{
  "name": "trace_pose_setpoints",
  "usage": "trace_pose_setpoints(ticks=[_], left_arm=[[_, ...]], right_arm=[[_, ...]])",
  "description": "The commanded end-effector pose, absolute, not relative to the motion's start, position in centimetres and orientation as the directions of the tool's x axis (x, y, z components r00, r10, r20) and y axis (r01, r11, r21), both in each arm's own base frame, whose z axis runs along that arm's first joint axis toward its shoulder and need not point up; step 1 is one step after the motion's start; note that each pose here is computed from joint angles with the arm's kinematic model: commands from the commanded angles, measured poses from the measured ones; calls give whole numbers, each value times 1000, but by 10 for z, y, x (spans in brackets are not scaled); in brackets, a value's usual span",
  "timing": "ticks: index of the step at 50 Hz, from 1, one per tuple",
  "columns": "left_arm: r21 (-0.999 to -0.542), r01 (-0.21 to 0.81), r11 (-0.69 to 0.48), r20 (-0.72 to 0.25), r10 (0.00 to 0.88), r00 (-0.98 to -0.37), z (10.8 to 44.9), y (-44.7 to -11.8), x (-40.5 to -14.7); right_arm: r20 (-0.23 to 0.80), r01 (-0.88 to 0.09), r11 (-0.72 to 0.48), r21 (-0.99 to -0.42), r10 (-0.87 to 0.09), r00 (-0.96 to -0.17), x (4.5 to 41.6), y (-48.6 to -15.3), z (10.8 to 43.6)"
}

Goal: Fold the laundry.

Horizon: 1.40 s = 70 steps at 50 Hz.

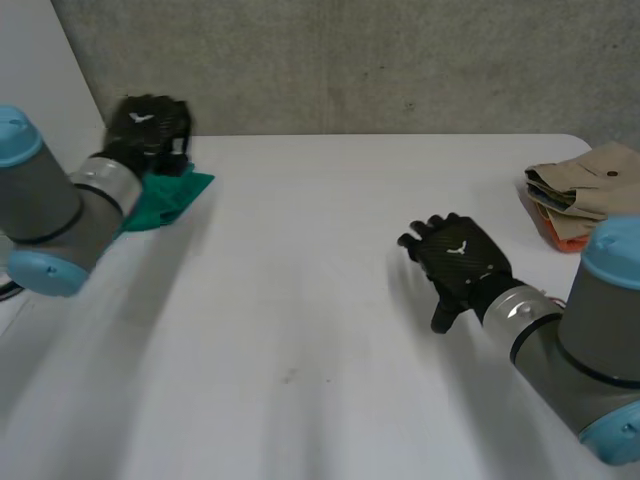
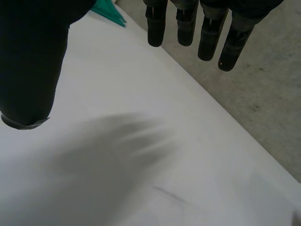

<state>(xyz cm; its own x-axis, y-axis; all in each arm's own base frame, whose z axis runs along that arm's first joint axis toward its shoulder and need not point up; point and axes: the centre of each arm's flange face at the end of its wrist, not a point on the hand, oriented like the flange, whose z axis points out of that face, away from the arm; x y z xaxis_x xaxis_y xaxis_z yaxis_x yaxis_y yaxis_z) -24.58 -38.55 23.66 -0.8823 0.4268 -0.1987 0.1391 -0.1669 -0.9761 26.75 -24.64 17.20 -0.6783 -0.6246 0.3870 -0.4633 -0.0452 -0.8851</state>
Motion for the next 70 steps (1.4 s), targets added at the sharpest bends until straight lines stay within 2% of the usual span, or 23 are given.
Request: trace_pose_setpoints(ticks=[1, 4, 5, 8, 9, 12, 20, 25, 40, 48, 54, 57, 61, 62, 65, 66, 69, 70], left_arm=[[-980, 120, -156, -185, 524, -832, 237, -349, -282], [-961, 214, -175, -273, 474, -837, 224, -367, -274], [-936, 293, -194, -349, 424, -835, 216, -383, -262], [-894, 405, -193, -448, 339, -827, 205, -412, -233], [-863, 472, -182, -505, 286, -814, 198, -429, -211], [-822, 551, -142, -569, 241, -786, 177, -453, -179], [-768, 634, -96, -636, 239, -734, 134, -489, -142], [-753, 655, -62, -649, 232, -724, 122, -501, -121], [-765, 641, -61, -626, 302, -719, 101, -510, -123], [-768, 637, -61, -623, 299, -723, 101, -511, -125], [-764, 642, -62, -630, 284, -723, 102, -507, -139], [-776, 625, -84, -620, 280, -733, 114, -503, -152], [-846, 526, -88, -524, 317, -790, 139, -485, -175], [-880, 464, -98, -468, 340, -816, 155, -474, -189], [-924, 363, -124, -382, 371, -847, 184, -454, -210], [-948, 293, -127, -319, 402, -858, 197, -438, -225], [-975, 194, -113, -224, 467, -855, 212, -410, -250], [-987, 129, -95, -160, 523, -837, 222, -387, -270]], right_arm=[[384, -458, -22, -889, -582, -717, 251, -264, 175], [385, -461, -17, -887, -579, -718, 249, -265, 174], [385, -461, -17, -887, -579, -718, 249, -265, 174], [386, -463, -18, -886, -581, -717, 249, -265, 173], [386, -463, -18, -886, -581, -717, 249, -265, 173], [385, -461, -19, -887, -581, -717, 250, -265, 173], [382, -464, -13, -886, -588, -713, 251, -264, 170], [384, -465, -16, -885, -589, -711, 252, -264, 170], [380, -470, -3, -883, -593, -710, 252, -263, 164], [377, -472, 4, -882, -596, -709, 252, -263, 161], [378, -472, 4, -882, -593, -711, 251, -264, 162], [378, -472, 5, -882, -591, -713, 251, -265, 162], [379, -470, 5, -883, -584, -718, 249, -267, 163], [380, -469, 2, -883, -581, -720, 249, -268, 164], [385, -466, -1, -885, -565, -730, 246, -273, 168], [386, -463, -1, -886, -554, -738, 243, -277, 170], [391, -458, -6, -889, -531, -752, 239, -285, 175], [394, -454, -10, -891, -514, -762, 235, -290, 179]])
